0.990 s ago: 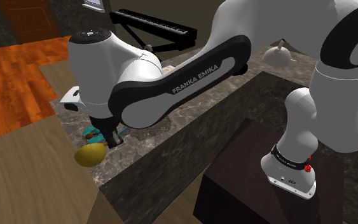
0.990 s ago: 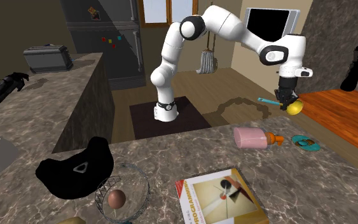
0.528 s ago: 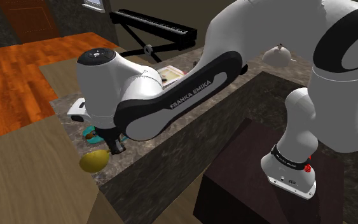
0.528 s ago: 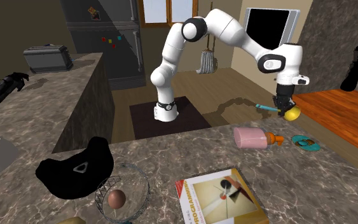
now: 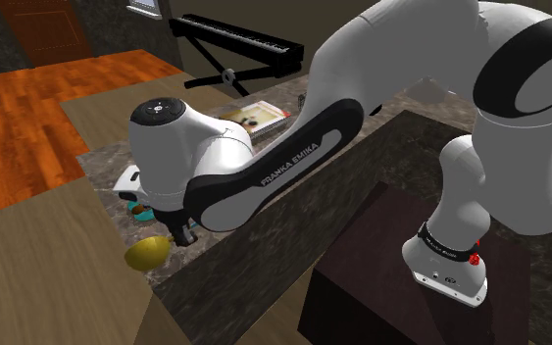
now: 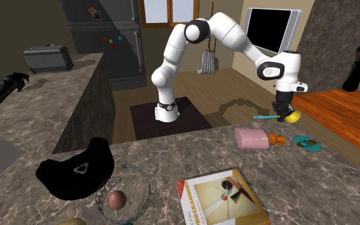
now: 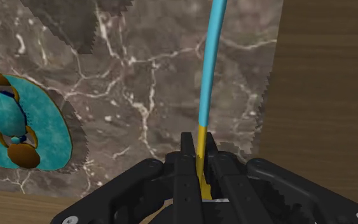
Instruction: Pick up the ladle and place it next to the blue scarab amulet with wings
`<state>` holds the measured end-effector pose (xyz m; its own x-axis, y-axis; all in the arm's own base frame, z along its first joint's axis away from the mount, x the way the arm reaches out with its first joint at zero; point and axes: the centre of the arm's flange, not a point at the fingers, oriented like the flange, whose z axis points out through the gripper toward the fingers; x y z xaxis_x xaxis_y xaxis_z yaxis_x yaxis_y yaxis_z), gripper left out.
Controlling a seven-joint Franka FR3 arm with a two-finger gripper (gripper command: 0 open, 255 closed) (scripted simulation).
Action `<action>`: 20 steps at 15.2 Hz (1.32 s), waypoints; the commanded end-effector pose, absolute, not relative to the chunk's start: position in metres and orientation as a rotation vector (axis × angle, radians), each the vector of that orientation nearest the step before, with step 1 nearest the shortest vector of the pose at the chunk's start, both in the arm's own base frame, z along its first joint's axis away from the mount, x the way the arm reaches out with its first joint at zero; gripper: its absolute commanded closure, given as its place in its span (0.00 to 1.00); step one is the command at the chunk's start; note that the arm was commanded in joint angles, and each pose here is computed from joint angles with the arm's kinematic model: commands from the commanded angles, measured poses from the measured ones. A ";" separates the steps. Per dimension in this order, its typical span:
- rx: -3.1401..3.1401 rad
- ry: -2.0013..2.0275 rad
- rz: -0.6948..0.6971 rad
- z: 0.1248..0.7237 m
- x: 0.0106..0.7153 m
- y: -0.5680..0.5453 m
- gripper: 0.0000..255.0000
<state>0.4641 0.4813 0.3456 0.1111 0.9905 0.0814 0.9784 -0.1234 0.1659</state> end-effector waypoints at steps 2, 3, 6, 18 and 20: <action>2.287 2.034 0.262 0.344 0.464 0.482 1.00; 2.287 2.034 0.262 0.344 0.464 0.482 1.00; 2.287 2.034 0.262 0.344 0.464 0.482 0.00; 2.287 2.034 0.262 0.393 0.455 0.479 0.00; 2.287 2.034 0.262 0.393 0.455 0.479 0.00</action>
